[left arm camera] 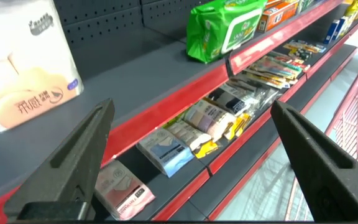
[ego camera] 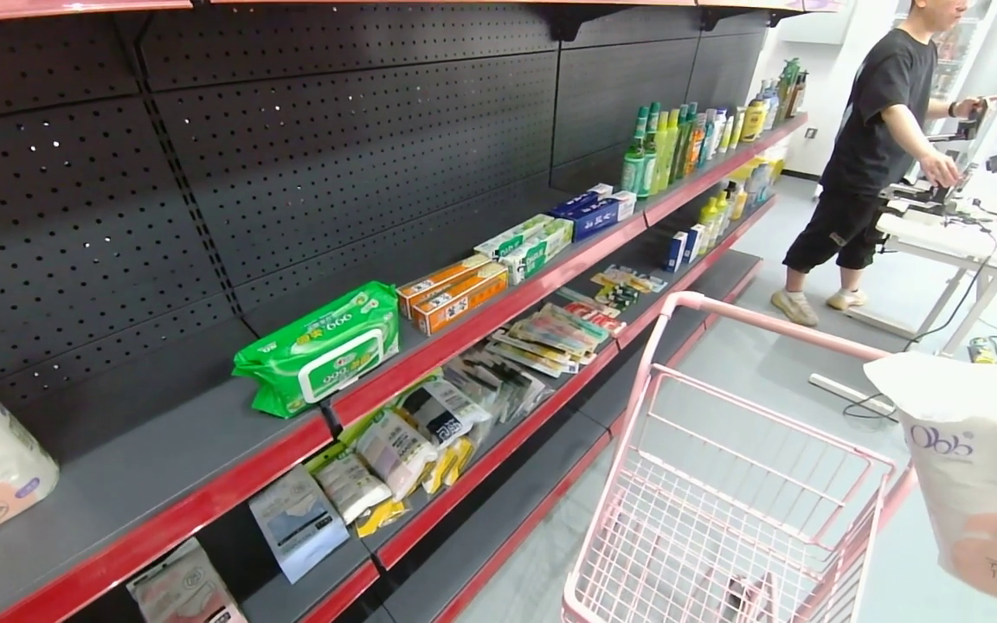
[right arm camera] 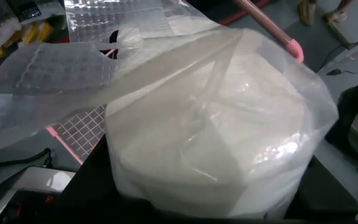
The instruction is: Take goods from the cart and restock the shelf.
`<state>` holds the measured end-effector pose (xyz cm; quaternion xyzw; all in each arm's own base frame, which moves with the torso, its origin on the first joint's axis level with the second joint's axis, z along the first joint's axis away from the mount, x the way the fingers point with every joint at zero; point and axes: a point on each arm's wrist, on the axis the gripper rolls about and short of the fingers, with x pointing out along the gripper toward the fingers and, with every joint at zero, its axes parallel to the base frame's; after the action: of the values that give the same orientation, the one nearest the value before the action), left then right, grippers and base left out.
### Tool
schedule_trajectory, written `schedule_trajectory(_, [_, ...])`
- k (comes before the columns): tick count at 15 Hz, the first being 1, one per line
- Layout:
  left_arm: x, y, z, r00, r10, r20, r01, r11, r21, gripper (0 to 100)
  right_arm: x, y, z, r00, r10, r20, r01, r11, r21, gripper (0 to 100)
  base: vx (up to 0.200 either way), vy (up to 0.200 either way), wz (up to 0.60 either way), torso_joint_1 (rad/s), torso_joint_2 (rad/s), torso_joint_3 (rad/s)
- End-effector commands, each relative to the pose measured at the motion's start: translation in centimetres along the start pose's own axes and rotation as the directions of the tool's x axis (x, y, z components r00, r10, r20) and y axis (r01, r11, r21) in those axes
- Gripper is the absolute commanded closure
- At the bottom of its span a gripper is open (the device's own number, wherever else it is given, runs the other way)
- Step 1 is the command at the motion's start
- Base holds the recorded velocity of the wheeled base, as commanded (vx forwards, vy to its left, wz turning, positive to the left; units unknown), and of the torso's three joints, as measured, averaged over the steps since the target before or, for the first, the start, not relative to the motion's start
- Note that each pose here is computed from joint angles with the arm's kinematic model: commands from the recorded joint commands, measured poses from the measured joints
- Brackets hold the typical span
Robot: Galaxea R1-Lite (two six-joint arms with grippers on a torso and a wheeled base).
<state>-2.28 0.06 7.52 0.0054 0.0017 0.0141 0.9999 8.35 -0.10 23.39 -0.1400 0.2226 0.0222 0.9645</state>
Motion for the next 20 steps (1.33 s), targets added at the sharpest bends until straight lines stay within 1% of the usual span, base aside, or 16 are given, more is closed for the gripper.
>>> schedule_trajectory(1, [0.00, 0.00, 0.00, 1.000, -0.001, 0.000, 0.001, 1.000, 0.000, 0, 0.20, 0.02, -0.10, 1.000, 0.002, -0.011, -0.002, 1.000, 0.000, 100, 0.000, 0.000, 0.00, 0.168, -0.34, -0.183])
schedule_trajectory(7, [0.00, 0.00, 0.00, 1.000, 0.001, 0.000, -0.001, 1.000, 0.000, 0, 0.43, 0.04, -0.12, 1.000, 0.003, -0.019, -0.003, 1.000, -0.010, 100, 0.000, 0.000, 0.00, 0.124, -0.25, -0.133])
schedule_trajectory(10, [0.00, 0.00, 0.00, 1.000, 0.001, 0.000, -0.001, 1.000, 0.000, 0, 0.39, 0.17, -0.66, 1.000, 0.001, -0.027, -0.001, 1.000, -0.019, 100, 0.000, 0.000, 0.00, 0.000, 0.00, 0.000])
schedule_trajectory(20, [0.00, 0.00, 0.00, 1.000, 0.001, 0.000, -0.001, 1.000, 0.000, 0, 0.69, 0.23, -0.94, 0.999, -0.005, -0.045, 0.004, 1.000, -0.029, 100, 0.000, 0.000, 0.60, 0.005, 0.00, 0.001])
